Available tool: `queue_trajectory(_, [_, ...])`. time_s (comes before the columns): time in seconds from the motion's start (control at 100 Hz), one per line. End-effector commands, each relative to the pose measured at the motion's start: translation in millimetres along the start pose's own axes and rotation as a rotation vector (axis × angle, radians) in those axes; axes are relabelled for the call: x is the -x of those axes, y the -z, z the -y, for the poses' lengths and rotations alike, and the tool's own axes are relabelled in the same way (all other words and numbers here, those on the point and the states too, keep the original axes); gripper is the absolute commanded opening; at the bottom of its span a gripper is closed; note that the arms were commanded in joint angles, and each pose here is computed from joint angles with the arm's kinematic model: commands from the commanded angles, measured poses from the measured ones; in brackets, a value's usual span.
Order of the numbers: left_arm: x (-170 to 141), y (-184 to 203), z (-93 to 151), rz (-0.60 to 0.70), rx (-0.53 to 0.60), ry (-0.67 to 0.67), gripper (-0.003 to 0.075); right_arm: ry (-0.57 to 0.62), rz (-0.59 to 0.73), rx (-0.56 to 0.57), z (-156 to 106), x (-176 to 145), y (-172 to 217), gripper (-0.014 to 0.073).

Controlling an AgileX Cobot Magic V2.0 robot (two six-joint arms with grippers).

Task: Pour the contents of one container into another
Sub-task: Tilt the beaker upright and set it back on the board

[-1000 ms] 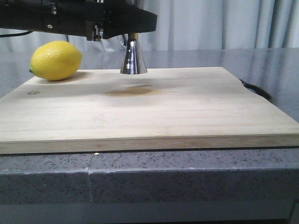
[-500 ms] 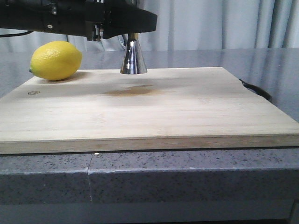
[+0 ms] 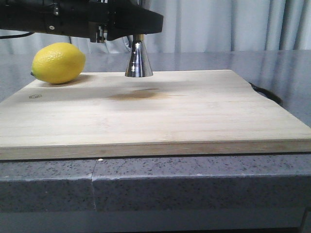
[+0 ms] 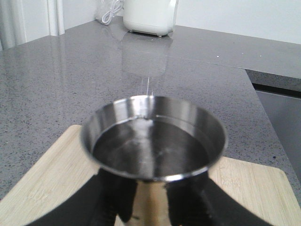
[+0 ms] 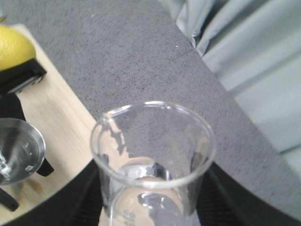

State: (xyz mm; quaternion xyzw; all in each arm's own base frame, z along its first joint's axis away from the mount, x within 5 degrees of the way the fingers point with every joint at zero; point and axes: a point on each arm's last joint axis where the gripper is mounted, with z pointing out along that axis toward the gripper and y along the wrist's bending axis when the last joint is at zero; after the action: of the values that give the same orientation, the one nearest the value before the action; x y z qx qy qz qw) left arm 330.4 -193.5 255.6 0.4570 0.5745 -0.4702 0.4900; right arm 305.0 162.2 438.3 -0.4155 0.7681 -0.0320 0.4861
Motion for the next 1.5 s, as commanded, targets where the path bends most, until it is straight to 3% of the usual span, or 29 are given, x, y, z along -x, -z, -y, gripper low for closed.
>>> queue_trajectory(0.0, [39, 3, 12, 0.159, -0.042, -0.035, 0.0220, -0.131, 0.127, -0.045, 18, 1, 35, 0.0294])
queue_trajectory(0.2, [39, 3, 12, 0.159, -0.042, -0.035, 0.0220, -0.296, 0.190, -0.085, 17, -44, 34, 0.0294])
queue_trajectory(0.38, [39, 3, 12, 0.159, -0.042, -0.035, 0.0220, -0.376, 0.257, -0.146, -4, -86, 24, 0.0294])
queue_trajectory(0.58, [39, 3, 12, 0.159, -0.042, -0.035, 0.0220, -0.593, 0.320, -0.239, -25, -134, 2, 0.0294])
queue_trajectory(0.77, [39, 3, 12, 0.159, -0.042, -0.035, 0.0220, -0.585, 0.285, -0.258, -47, -159, -23, 0.0294])
queue_trajectory(1.03, [39, 3, 12, 0.159, -0.042, -0.035, 0.0220, -0.666, 0.323, -0.267, -62, -161, -60, 0.0294])
queue_trajectory(1.49, [39, 3, 12, 0.159, -0.042, -0.035, 0.0220, -0.573, 0.336, -0.244, -85, -164, -91, 0.0298])
